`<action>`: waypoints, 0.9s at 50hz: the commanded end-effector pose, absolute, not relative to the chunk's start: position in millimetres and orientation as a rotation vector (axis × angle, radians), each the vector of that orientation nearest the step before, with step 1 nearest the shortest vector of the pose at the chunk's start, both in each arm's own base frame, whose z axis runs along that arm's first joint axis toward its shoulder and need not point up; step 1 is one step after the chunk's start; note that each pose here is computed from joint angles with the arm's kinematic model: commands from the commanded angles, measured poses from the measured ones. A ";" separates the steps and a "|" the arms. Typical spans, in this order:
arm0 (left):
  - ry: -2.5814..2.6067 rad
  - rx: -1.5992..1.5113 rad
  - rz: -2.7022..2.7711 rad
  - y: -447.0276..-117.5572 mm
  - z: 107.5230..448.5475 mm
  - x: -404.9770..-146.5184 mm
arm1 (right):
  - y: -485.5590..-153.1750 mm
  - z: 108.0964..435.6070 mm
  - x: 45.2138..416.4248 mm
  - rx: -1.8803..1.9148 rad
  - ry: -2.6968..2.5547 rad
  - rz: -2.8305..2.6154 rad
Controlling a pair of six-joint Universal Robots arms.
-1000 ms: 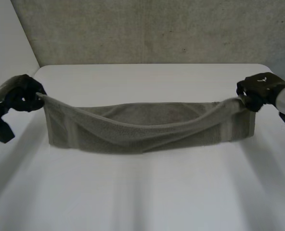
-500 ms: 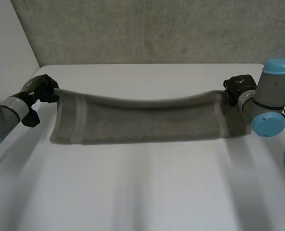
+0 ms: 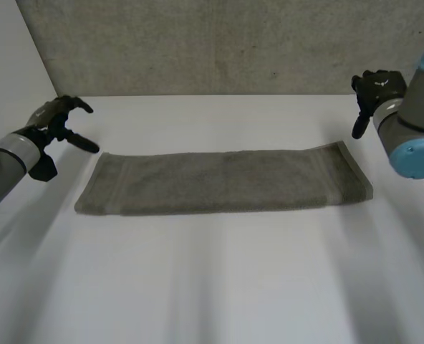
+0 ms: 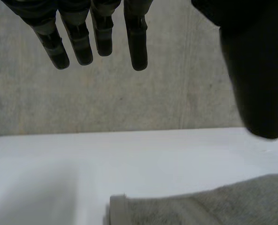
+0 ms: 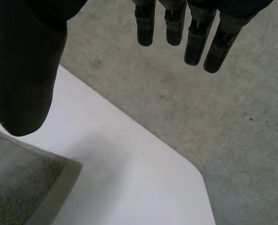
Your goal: Fold the towel.
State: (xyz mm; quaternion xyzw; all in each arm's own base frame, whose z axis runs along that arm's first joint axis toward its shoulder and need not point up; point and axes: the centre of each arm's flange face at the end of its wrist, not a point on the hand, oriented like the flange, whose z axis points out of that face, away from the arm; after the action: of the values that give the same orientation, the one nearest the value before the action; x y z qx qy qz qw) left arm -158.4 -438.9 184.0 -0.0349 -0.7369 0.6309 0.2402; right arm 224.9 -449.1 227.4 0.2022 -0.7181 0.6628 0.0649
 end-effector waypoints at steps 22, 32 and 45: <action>-2.287 -0.644 1.753 -381.3 128.3 -162.1 | -377.8 135.8 201.5 1.018 -2.257 1.740; -2.291 -0.643 1.747 -384.3 116.6 -162.5 | -380.3 127.2 202.3 1.027 -2.263 1.766; -2.319 -0.621 1.745 -382.9 113.4 -160.4 | -387.3 116.1 197.2 1.017 -2.243 1.771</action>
State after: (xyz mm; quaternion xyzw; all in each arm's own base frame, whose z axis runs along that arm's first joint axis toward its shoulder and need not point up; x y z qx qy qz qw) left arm -160.7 -385.0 111.9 -0.2107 -0.7770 0.5868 0.0873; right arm 198.7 -384.6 119.8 0.3341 -0.7407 0.5807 0.0500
